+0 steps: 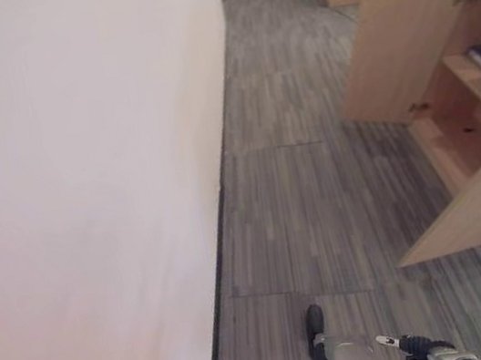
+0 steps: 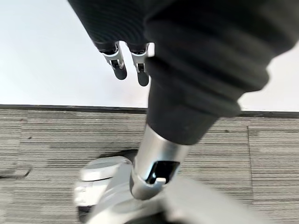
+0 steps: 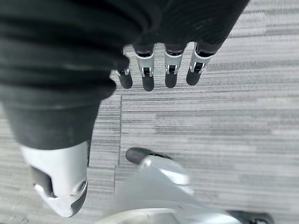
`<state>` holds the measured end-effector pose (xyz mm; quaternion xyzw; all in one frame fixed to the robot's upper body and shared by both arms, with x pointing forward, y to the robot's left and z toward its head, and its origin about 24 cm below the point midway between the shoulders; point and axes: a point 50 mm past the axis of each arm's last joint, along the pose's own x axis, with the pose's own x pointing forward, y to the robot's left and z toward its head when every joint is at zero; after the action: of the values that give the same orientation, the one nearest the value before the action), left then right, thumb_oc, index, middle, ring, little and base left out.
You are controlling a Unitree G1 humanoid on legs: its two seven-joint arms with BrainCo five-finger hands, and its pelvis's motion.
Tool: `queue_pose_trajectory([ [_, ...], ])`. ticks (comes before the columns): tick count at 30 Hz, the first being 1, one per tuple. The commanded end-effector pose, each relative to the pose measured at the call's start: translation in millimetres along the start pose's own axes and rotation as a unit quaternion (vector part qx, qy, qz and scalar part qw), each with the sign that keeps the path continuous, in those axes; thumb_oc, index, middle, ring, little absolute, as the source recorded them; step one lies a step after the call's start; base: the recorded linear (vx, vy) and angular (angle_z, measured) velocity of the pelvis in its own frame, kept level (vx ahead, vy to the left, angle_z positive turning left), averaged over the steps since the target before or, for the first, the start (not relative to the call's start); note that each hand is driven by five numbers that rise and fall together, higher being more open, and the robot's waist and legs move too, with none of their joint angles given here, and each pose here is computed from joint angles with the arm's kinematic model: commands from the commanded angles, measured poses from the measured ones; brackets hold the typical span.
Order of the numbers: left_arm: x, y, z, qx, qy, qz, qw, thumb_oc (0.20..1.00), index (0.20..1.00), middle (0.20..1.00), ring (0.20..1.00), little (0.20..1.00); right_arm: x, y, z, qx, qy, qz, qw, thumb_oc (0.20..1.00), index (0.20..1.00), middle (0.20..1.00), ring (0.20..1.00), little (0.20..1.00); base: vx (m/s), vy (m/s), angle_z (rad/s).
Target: Put the empty folder in the office cabinet
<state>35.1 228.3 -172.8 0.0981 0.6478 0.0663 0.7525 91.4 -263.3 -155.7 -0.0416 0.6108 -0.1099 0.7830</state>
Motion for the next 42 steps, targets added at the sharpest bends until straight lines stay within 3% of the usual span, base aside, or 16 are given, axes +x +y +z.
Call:
queue_pose_trajectory([
  [1, -1.6, 20.7, -17.8, -0.007, 0.031, 0.028, 0.999, 1.0, 1.0, 1.0, 1.0, 1.0, 0.6, 9.4, 4.0, -0.033, -0.007, 0.015, 0.999, 1.0, 1.0, 1.0, 1.0, 1.0, 0.23, -0.275, 0.43],
  [16, 0.5, 21.3, 11.7, -0.014, -0.02, 0.033, 0.999, 1.0, 1.0, 1.0, 1.0, 1.0, -0.7, -7.7, 2.8, -0.042, -0.006, -0.01, 0.999, 1.0, 1.0, 1.0, 1.0, 1.0, 0.14, -0.249, -0.06],
  [30, -0.3, 23.1, -2.0, 0.0, 0.001, 0.038, 0.999, 1.0, 1.0, 1.0, 1.0, 1.0, -2.8, -7.1, -37.0, -0.043, 0.047, -0.006, 0.998, 1.0, 1.0, 1.0, 1.0, 1.0, 0.27, 0.181, -0.3],
  [38, -0.6, 36.9, 8.6, 0.02, -0.019, 0.053, 0.998, 1.0, 1.0, 1.0, 1.0, 1.0, -0.1, 26.5, 19.4, -0.094, -0.05, 0.043, 0.993, 1.0, 1.0, 1.0, 1.0, 1.0, 0.18, 0.364, -0.09],
  [42, -1.1, 36.1, 4.0, 0.02, -0.019, 0.053, 0.998, 1.0, 1.0, 1.0, 1.0, 1.0, -2.9, 28.5, 49.6, -0.044, -0.102, 0.044, 0.993, 1.0, 1.0, 1.0, 1.0, 1.0, 0.09, 0.086, 0.14],
])
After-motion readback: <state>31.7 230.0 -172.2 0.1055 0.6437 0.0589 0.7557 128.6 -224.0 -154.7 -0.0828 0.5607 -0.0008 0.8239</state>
